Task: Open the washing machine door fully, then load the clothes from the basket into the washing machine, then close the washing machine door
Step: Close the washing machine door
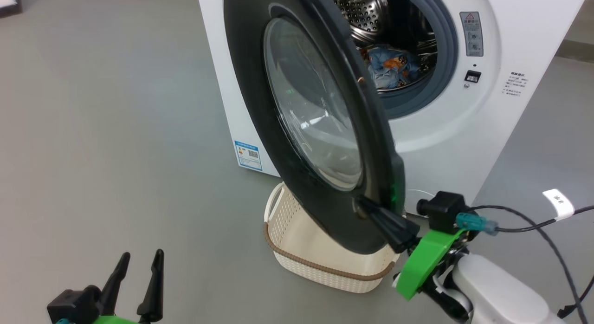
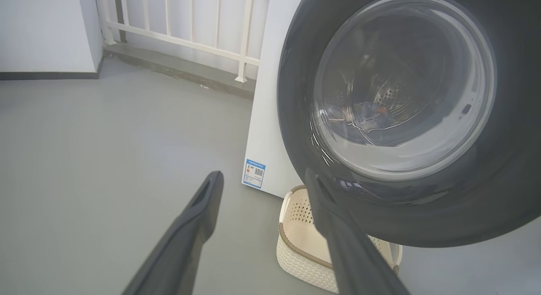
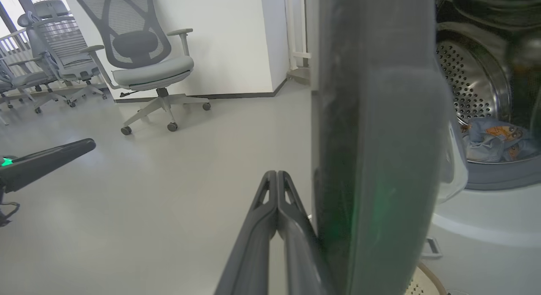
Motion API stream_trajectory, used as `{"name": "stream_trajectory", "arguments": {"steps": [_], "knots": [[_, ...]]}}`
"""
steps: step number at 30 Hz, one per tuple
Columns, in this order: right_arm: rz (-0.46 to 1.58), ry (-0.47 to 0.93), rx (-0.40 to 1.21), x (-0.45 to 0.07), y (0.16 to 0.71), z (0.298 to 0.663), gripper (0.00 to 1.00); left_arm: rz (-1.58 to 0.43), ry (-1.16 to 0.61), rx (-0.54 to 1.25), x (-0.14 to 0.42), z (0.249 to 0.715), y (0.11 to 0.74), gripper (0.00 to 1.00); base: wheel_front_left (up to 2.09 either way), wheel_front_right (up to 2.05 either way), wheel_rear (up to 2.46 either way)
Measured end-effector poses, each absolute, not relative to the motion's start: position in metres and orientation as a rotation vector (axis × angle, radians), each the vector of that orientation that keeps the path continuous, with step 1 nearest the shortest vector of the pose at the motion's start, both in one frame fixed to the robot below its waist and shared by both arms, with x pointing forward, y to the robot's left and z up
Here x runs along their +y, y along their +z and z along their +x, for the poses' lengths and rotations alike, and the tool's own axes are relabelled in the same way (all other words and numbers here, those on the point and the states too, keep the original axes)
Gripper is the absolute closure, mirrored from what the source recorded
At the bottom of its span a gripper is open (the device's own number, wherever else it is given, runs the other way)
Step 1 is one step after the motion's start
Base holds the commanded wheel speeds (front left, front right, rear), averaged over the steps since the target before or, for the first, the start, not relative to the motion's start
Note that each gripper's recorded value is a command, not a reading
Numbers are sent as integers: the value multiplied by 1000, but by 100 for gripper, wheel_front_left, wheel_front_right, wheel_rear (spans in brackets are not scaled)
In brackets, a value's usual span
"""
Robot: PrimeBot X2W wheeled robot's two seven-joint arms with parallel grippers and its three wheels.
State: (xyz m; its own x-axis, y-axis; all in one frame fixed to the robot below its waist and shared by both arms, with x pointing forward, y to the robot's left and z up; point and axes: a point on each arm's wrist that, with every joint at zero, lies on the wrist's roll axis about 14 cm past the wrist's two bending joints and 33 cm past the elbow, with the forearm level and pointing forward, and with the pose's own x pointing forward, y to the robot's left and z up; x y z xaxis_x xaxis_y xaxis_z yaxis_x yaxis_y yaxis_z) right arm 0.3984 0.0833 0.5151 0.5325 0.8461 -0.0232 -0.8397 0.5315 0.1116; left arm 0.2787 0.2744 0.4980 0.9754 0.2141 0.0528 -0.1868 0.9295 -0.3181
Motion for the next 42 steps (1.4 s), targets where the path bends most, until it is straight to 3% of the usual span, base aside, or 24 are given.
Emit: {"name": "stream_trajectory", "arguments": {"steps": [26, 42], "knots": [[193, 613, -37, -13, 531, 583, 100, -284, 157, -16, 264, 357, 487, 0, 0, 0, 0], [205, 550, -83, -28, 522, 656, 100, -262, 119, 34, 254, 399, 467, 0, 0, 0, 0]]}}
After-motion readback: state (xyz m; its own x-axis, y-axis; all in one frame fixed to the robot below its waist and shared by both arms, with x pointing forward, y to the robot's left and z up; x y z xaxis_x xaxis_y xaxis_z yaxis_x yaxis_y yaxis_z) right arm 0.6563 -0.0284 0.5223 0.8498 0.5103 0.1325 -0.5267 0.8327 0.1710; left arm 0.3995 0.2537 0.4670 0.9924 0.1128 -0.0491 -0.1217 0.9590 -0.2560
